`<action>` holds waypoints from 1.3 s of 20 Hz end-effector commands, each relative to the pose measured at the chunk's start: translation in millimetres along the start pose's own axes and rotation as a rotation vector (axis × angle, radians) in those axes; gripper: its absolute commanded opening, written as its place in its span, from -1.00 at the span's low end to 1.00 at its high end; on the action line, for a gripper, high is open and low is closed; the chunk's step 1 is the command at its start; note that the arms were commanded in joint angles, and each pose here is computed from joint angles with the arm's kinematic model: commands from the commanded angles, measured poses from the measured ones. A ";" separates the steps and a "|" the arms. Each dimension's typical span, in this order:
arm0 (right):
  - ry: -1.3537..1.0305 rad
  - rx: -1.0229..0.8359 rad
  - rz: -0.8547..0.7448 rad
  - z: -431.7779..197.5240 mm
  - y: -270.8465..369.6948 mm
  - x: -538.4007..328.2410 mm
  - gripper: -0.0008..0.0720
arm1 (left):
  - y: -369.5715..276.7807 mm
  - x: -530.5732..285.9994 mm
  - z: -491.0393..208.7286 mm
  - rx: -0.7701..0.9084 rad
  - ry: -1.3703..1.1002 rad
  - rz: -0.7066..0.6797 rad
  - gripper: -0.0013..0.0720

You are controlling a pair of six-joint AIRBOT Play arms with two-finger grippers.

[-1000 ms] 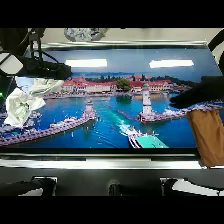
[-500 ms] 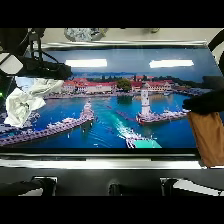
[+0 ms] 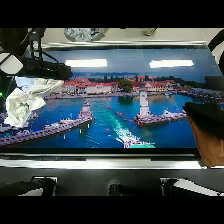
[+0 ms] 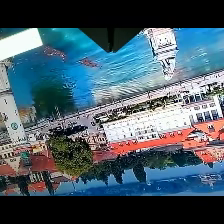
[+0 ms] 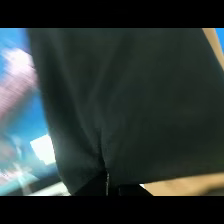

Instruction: Fold the shirts.

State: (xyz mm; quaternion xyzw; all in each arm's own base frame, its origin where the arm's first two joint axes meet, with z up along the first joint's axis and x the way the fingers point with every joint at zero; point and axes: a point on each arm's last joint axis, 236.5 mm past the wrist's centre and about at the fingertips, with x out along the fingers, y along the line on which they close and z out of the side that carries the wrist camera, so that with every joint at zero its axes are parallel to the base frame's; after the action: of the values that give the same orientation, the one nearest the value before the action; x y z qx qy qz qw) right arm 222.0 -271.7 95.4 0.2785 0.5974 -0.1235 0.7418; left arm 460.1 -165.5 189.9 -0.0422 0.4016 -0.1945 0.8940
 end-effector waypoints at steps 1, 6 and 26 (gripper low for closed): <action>0.180 0.077 -0.147 -52.7 -42.8 29.3 -0.87 | 0.0 0.1 -0.5 0.000 0.002 -0.001 -0.87; 0.221 0.111 -0.148 -85.6 -49.1 85.2 -0.87 | -0.1 0.1 -0.3 -0.001 0.001 -0.001 -0.88; -0.042 -0.995 -0.008 -7.8 310.9 108.3 0.51 | 102.7 -4.5 -152.2 -0.074 0.539 0.386 0.63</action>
State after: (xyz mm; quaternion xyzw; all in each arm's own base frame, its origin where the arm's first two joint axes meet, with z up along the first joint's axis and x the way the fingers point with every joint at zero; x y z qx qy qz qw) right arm 420.3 -98.2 131.2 -0.1066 0.4959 0.0599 0.8597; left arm 432.4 -61.6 136.7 0.0678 0.5245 -0.0157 0.8486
